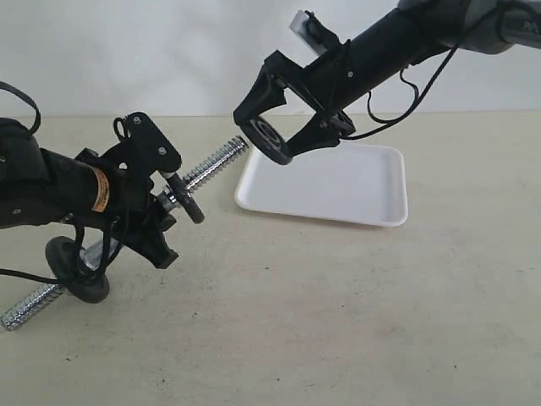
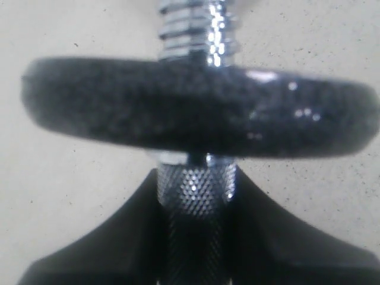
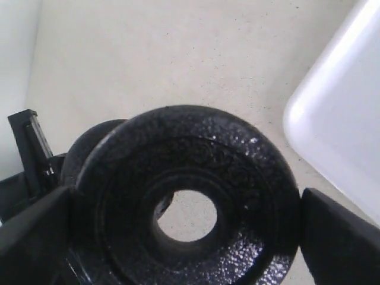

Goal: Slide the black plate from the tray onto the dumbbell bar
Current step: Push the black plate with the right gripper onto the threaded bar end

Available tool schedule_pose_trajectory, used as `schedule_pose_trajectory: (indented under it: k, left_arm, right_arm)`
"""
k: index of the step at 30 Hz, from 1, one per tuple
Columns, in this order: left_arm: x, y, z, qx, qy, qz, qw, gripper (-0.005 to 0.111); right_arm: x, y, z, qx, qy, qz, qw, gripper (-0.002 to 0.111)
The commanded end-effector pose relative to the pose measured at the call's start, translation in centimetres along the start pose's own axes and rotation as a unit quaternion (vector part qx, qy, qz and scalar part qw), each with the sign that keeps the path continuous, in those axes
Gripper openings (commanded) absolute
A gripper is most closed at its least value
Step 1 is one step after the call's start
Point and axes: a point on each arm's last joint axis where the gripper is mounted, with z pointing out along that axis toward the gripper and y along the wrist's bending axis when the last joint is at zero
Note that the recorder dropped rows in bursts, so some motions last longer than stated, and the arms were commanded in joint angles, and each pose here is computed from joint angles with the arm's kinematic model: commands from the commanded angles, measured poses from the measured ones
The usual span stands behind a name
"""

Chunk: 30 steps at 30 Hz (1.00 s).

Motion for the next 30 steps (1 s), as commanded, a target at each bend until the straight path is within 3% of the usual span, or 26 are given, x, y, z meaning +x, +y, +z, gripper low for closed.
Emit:
schedule_pose_trajectory:
  k: [1, 8, 13, 30]
  left_arm:
    - [-5.6, -0.2, -2.8, 0.031, -0.24, 0.026, 0.97, 0.004]
    - [-5.9, -0.3, -3.0, 0.037, -0.258, 0.024, 0.965, 0.004]
    - [-6.4, -0.9, -3.4, 0.066, -0.296, 0.033, 0.952, 0.004]
    - [-6.6, -1.0, -3.6, 0.073, -0.306, 0.031, 0.949, 0.004]
  right_arm:
    - [-0.4, 1.6, -0.9, -0.038, -0.021, -0.003, 0.999, 0.0]
    - [-0.6, 2.0, -1.0, -0.061, -0.03, 0.007, 0.998, 0.0]
    - [-0.6, 2.0, -1.0, -0.061, -0.03, 0.017, 0.998, 0.0]
    - [-0.3, 2.7, 0.0, -0.058, -0.017, 0.008, 0.998, 0.0]
